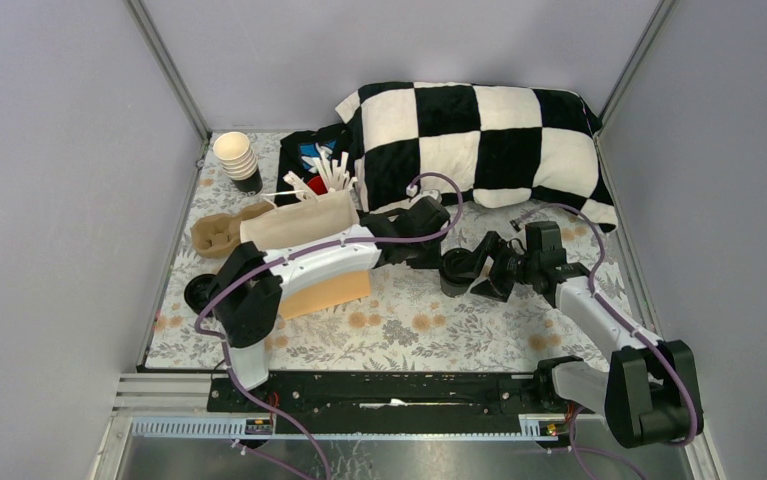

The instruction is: Pack the takeout coffee

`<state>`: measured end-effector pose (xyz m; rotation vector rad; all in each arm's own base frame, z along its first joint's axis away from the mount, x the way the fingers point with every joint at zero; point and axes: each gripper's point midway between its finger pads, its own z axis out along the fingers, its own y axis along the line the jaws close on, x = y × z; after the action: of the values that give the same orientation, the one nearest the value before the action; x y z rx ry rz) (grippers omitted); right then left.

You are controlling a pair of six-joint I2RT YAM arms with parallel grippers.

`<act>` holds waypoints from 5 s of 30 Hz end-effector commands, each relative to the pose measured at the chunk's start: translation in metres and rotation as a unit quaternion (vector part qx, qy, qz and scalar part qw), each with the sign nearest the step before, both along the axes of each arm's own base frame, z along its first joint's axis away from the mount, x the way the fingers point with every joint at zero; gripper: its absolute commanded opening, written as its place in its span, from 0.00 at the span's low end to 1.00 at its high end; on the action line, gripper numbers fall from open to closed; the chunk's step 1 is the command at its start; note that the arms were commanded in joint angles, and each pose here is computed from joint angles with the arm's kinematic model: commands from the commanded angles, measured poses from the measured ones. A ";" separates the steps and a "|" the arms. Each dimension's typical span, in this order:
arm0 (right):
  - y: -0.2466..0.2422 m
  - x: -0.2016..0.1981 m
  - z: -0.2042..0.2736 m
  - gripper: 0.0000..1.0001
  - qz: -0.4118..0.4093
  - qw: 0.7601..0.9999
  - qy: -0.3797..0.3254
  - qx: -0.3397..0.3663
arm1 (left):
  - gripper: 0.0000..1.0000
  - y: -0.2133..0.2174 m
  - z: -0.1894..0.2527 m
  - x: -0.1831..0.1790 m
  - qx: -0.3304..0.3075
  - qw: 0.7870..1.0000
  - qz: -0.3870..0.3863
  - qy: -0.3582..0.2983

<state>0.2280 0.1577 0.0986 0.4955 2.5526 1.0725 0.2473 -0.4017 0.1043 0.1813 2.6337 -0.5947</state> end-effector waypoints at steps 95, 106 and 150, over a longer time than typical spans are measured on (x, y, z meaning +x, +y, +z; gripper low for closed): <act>-0.006 -0.004 -0.026 0.94 0.170 0.939 -0.017 -0.300 | 0.58 0.037 0.071 -0.013 0.013 0.998 -0.020 0.059; -0.006 -0.009 -0.017 0.93 0.174 0.939 -0.006 -0.296 | 0.62 0.053 0.118 -0.013 0.018 0.999 -0.021 0.026; 0.018 0.004 0.044 0.93 0.182 0.888 -0.003 -0.422 | 0.88 0.099 0.291 0.027 -0.164 0.976 -0.064 -0.131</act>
<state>0.2259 0.1697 0.1298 -0.2308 2.8747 -0.0262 0.2751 -0.3077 0.3725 0.2759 2.3329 -0.9199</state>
